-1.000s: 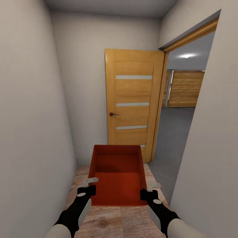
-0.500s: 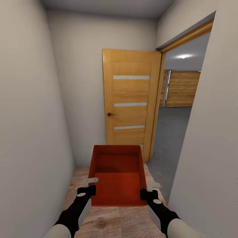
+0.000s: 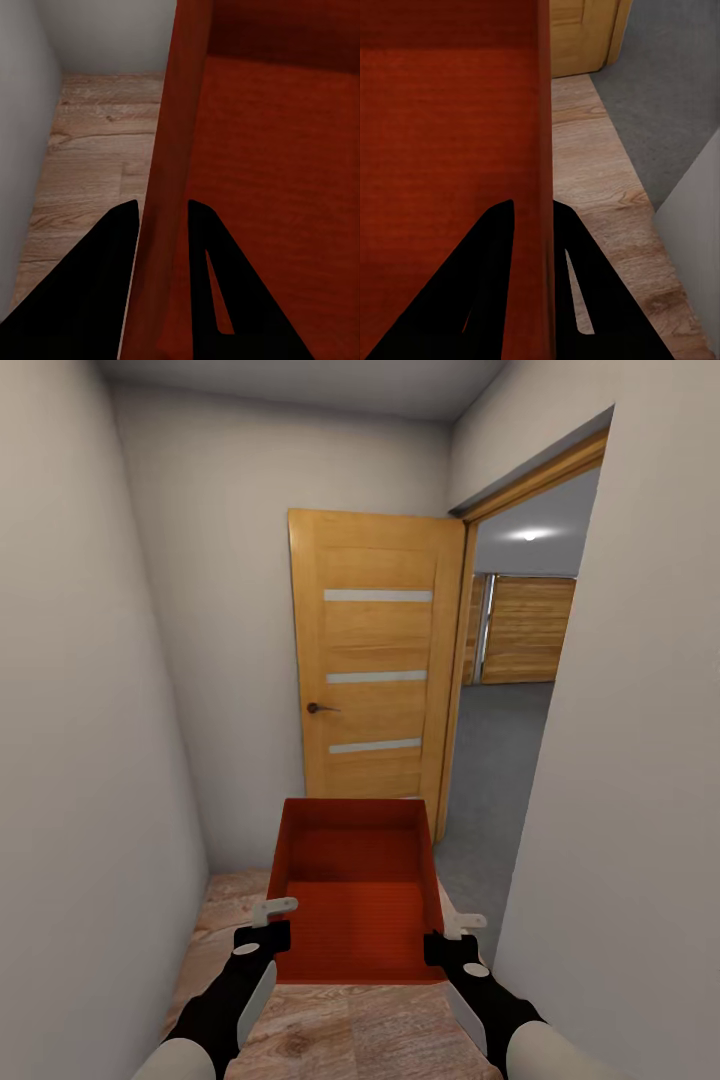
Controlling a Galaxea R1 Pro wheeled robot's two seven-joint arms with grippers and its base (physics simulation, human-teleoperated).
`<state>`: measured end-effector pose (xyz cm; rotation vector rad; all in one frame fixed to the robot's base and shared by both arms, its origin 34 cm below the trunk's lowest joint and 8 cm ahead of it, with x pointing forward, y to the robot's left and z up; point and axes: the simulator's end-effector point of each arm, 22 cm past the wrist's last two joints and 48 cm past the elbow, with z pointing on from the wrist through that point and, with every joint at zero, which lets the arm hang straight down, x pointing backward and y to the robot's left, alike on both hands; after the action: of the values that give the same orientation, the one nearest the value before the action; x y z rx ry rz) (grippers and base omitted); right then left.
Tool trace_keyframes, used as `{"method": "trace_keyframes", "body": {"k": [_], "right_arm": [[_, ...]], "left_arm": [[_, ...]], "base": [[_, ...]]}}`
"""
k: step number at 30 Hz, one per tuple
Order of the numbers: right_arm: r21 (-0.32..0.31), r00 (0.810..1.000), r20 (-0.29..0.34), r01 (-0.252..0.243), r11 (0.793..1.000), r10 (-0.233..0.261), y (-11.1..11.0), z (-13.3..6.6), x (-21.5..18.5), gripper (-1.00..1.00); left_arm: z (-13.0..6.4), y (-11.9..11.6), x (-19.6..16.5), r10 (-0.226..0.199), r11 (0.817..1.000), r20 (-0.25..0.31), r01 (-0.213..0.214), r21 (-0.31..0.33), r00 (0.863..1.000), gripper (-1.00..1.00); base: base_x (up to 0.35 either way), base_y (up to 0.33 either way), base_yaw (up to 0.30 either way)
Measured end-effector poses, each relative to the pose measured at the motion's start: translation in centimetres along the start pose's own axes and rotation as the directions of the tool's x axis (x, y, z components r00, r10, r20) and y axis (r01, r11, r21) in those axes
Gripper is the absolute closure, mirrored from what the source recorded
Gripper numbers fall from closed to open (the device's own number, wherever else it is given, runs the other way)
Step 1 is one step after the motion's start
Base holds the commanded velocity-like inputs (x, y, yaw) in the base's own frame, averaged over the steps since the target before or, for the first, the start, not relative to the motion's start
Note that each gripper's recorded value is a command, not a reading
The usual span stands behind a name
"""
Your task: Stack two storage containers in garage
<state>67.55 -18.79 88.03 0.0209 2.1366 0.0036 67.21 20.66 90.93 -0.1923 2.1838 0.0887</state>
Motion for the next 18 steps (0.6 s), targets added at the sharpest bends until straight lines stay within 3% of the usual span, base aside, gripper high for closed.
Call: {"method": "trace_keyframes", "body": {"k": [18], "right_arm": [[0.001, 1.0, 0.001, 0.0, 1.0, 0.0, 0.02, -0.01, -0.01, 1.0]], "left_arm": [[0.0, 0.02, -0.01, 0.0, 1.0, 0.001, 0.0, 0.0, 1.0, 1.0]], "base": [[0.0, 0.0, 0.0]]}}
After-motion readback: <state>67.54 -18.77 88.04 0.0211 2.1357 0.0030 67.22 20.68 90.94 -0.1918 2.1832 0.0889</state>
